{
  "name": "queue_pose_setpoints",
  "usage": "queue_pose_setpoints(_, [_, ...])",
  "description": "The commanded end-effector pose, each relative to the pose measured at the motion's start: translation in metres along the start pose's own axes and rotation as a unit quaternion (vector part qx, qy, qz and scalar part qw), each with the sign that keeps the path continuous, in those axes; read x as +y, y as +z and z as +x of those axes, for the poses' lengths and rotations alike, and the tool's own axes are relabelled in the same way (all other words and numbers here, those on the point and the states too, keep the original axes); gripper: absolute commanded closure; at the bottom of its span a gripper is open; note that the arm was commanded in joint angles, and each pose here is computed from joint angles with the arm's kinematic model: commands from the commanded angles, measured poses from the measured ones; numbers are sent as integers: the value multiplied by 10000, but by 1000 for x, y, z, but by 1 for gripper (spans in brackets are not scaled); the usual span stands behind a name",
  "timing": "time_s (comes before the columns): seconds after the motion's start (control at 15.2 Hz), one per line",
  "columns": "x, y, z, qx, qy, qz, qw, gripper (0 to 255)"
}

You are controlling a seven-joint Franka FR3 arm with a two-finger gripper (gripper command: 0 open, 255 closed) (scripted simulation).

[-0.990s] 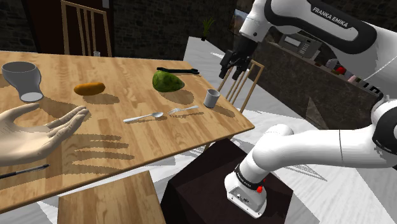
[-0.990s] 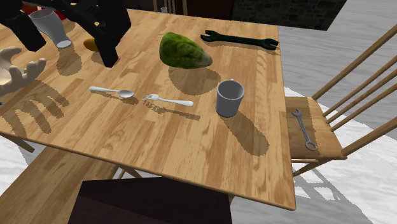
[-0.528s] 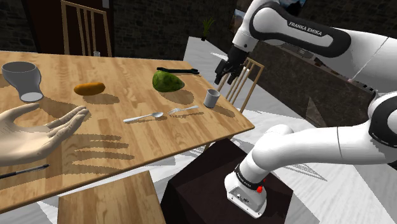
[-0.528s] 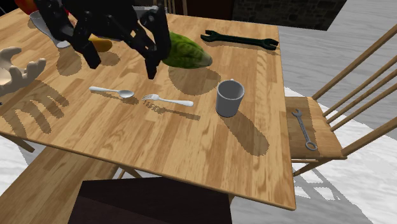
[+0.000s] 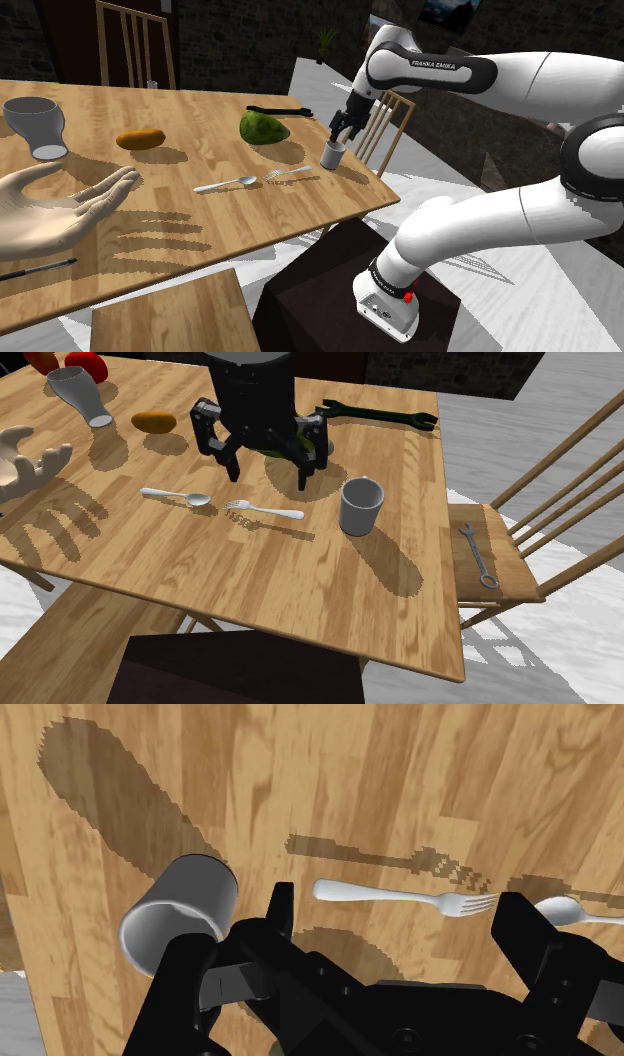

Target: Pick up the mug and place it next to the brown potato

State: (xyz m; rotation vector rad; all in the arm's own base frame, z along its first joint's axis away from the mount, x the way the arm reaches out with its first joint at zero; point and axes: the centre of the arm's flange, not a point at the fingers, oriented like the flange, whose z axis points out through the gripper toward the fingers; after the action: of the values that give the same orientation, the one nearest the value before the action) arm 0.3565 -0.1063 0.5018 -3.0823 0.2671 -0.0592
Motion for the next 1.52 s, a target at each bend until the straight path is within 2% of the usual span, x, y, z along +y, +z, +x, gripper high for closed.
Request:
queue_pose_setpoints(0.0, [12,15,15,45,-18,-84,10000,0])
queue_pose_setpoints(0.86, [97,113,98,260,-107,-579,9979,0])
queue_pose_setpoints(1.45, [101,152,100,260,-107,-579,9979,0])
